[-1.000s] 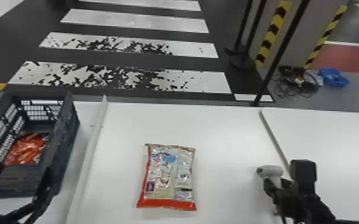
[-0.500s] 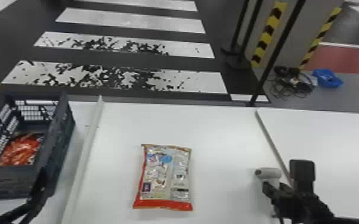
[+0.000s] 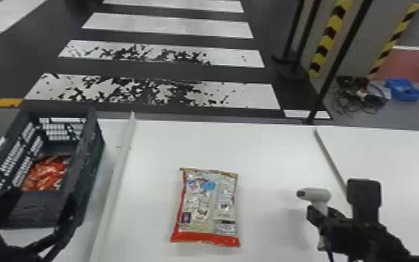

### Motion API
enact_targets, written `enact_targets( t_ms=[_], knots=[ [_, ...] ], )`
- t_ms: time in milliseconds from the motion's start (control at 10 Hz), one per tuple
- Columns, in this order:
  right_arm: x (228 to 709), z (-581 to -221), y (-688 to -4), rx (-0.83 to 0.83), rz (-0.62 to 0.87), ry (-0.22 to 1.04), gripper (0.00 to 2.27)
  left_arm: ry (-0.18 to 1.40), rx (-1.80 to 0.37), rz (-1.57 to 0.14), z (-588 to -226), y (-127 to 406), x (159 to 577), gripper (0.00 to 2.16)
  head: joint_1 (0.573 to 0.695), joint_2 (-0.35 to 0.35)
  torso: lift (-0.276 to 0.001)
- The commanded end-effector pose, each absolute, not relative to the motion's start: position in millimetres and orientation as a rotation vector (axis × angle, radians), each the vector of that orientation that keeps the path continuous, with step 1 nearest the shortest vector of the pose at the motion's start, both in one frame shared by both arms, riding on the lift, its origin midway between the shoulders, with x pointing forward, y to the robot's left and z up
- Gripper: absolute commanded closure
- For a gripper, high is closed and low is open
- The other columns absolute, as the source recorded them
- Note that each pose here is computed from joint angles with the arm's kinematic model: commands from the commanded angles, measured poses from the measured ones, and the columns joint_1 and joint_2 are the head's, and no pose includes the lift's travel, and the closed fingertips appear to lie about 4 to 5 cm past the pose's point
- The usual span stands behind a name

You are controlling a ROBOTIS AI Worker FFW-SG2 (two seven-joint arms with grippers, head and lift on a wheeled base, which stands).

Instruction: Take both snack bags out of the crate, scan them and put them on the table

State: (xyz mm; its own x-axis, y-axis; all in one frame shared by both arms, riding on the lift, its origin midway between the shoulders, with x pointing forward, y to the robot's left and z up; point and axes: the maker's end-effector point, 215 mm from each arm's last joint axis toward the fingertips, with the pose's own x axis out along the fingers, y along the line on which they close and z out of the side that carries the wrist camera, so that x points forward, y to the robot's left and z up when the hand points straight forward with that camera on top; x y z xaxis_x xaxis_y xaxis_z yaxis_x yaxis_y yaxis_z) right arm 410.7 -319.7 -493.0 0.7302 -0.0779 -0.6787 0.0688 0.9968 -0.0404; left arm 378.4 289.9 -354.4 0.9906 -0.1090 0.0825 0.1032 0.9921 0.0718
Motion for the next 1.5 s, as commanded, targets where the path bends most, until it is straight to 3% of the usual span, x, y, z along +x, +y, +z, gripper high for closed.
enact_targets(
  t_ms=[0, 600, 1400],
  knots=[
    [405, -488, -283, 0.004, -0.020, 0.762, 2.26, -0.088, 0.066, -0.108, -354, 289, 379, 0.15, 0.695, -0.055, -0.092],
    [378, -474, -172, 0.026, 0.175, 0.815, 2.26, -0.081, 0.066, -0.107, -357, 290, 380, 0.15, 0.695, 0.136, -0.092],
    [378, -467, -113, -0.009, 0.283, 0.811, 2.26, -0.080, 0.066, -0.115, -358, 287, 379, 0.15, 0.695, 0.256, -0.092]
  ],
)
